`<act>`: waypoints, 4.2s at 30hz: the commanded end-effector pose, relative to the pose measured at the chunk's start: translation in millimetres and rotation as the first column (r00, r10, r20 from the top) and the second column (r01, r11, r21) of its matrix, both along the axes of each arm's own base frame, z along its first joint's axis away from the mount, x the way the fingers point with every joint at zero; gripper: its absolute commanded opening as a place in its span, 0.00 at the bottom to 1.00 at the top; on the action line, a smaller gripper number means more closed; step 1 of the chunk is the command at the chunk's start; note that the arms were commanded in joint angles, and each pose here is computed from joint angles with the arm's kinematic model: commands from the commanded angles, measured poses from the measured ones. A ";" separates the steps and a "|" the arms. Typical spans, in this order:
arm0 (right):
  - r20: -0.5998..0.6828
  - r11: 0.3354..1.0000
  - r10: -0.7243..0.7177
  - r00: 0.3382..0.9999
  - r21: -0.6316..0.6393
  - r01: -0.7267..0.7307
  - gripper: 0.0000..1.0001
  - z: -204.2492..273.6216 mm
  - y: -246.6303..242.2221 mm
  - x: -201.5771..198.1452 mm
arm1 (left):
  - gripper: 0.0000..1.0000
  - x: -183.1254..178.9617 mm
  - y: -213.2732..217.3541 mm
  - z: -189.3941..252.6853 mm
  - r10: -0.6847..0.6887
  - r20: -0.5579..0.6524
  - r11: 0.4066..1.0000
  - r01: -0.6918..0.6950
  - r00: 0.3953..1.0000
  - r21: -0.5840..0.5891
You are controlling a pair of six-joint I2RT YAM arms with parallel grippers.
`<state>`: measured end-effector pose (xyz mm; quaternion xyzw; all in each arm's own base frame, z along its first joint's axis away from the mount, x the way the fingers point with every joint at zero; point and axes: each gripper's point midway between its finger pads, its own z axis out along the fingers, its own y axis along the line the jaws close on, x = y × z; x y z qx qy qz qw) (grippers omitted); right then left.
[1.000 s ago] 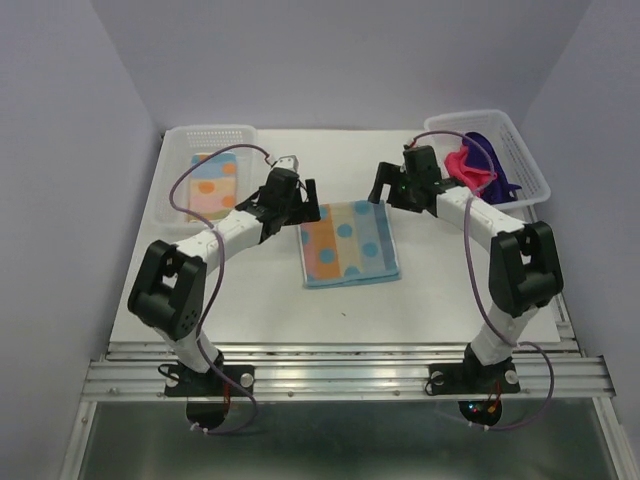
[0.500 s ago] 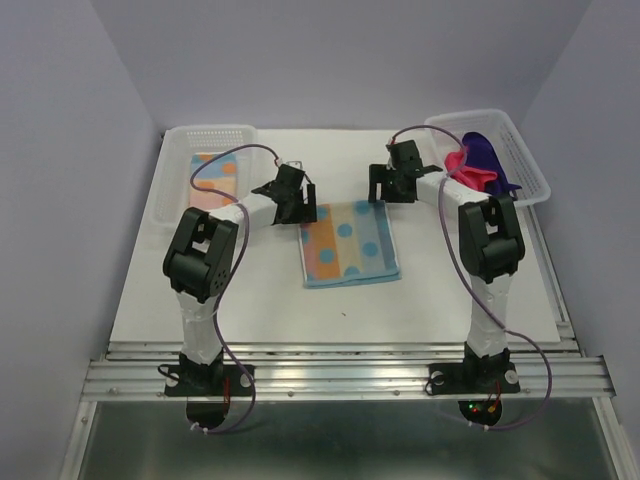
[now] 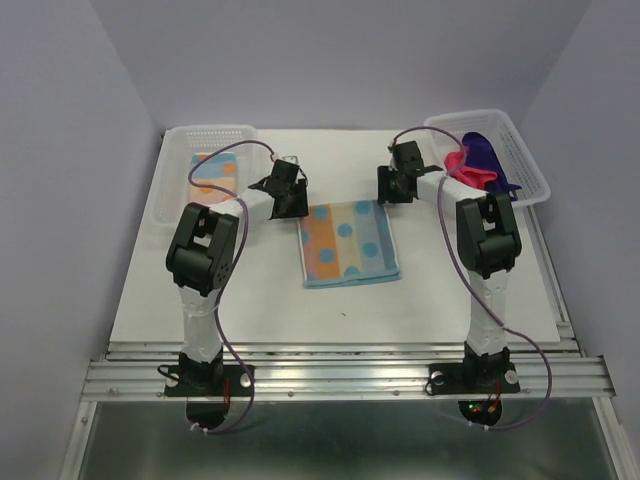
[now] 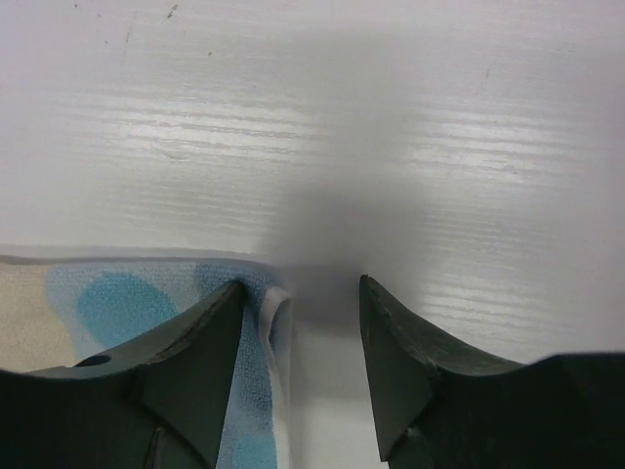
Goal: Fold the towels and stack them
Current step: Fold the towel, then neatly place the folded towel into the bin
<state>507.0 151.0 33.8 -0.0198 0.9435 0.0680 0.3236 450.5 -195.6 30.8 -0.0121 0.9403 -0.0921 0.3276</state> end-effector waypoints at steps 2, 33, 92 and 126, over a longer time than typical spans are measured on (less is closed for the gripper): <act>0.048 1.000 0.028 0.998 0.001 -0.028 0.50 9.1 0.1 15.0 | 0.58 7.5 -4.1 0.9 -0.013 0.002 1.000 0.013 1.000 -0.015; 0.016 0.987 0.159 0.987 0.001 -0.159 0.01 -1.0 8.0 0.1 | 0.00 8.4 -20.0 -7.4 -0.086 -0.007 0.992 0.085 0.996 -0.092; 0.038 0.948 0.115 0.993 0.295 -0.121 0.01 46.1 -4.6 -214.7 | 0.00 -219.7 -26.1 33.0 -0.103 0.151 0.907 0.156 0.983 -0.391; 0.101 0.950 -0.079 0.992 0.308 0.044 1.00 76.7 -30.2 -232.2 | 0.95 -217.2 -20.4 33.1 0.092 0.007 0.929 -0.083 0.996 -0.362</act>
